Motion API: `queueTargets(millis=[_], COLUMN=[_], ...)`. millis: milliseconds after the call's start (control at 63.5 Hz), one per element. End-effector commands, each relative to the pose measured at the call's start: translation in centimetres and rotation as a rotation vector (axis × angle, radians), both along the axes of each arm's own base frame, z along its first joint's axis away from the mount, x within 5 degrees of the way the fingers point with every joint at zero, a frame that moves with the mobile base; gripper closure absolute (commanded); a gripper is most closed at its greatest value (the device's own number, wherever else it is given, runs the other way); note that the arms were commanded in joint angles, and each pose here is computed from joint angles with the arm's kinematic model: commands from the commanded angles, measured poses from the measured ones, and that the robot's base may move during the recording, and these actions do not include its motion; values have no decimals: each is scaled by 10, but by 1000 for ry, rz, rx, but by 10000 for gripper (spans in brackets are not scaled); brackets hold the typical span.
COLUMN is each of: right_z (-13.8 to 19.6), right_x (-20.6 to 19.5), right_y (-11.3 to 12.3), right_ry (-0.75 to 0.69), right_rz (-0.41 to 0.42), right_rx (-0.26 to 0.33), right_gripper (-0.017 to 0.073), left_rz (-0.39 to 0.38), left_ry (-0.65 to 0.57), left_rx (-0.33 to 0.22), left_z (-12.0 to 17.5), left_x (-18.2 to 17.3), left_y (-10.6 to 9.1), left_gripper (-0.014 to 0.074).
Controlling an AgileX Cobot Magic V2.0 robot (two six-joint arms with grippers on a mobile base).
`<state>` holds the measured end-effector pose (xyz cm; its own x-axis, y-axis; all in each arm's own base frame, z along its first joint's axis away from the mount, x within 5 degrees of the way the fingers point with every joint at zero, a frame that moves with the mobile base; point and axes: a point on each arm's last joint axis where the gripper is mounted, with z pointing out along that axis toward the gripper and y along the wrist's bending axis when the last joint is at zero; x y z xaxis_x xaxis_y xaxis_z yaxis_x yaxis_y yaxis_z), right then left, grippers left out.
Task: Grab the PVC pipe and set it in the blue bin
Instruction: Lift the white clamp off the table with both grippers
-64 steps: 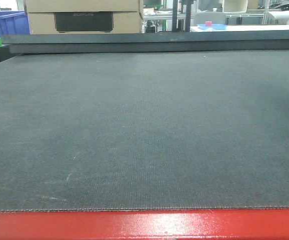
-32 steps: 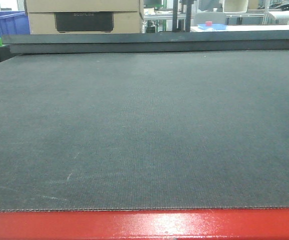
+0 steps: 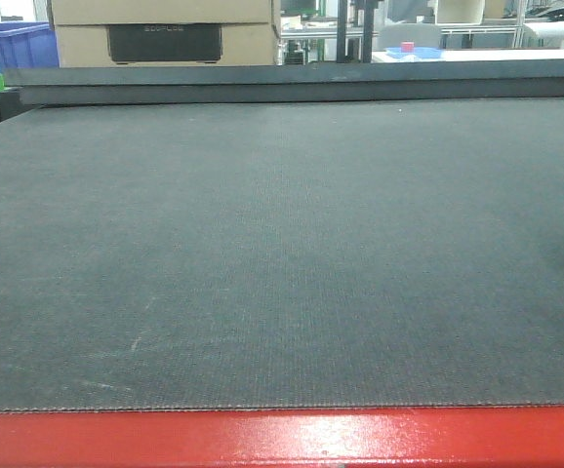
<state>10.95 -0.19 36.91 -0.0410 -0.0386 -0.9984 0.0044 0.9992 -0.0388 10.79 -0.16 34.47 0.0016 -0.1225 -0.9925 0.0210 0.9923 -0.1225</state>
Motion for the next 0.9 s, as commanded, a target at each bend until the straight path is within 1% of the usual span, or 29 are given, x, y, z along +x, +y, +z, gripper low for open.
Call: queueTargets(millis=[0,110,882], right_z=[7,10,9], right_x=[-8,-14,-15], right_y=[0,0,1], right_ry=[-66,-94,-87], right_rz=[-8,-9,-6], right_rx=[-43,-45,-45], right_gripper=[727,727,727], left_rz=[-17,-17,-15], left_ry=[-42,-42,-50], left_rx=[7,27,27], left_z=[6,6,7], left_x=[-4,-4,-4], left_y=[-2,-2,-2], left_gripper=[704,704,704])
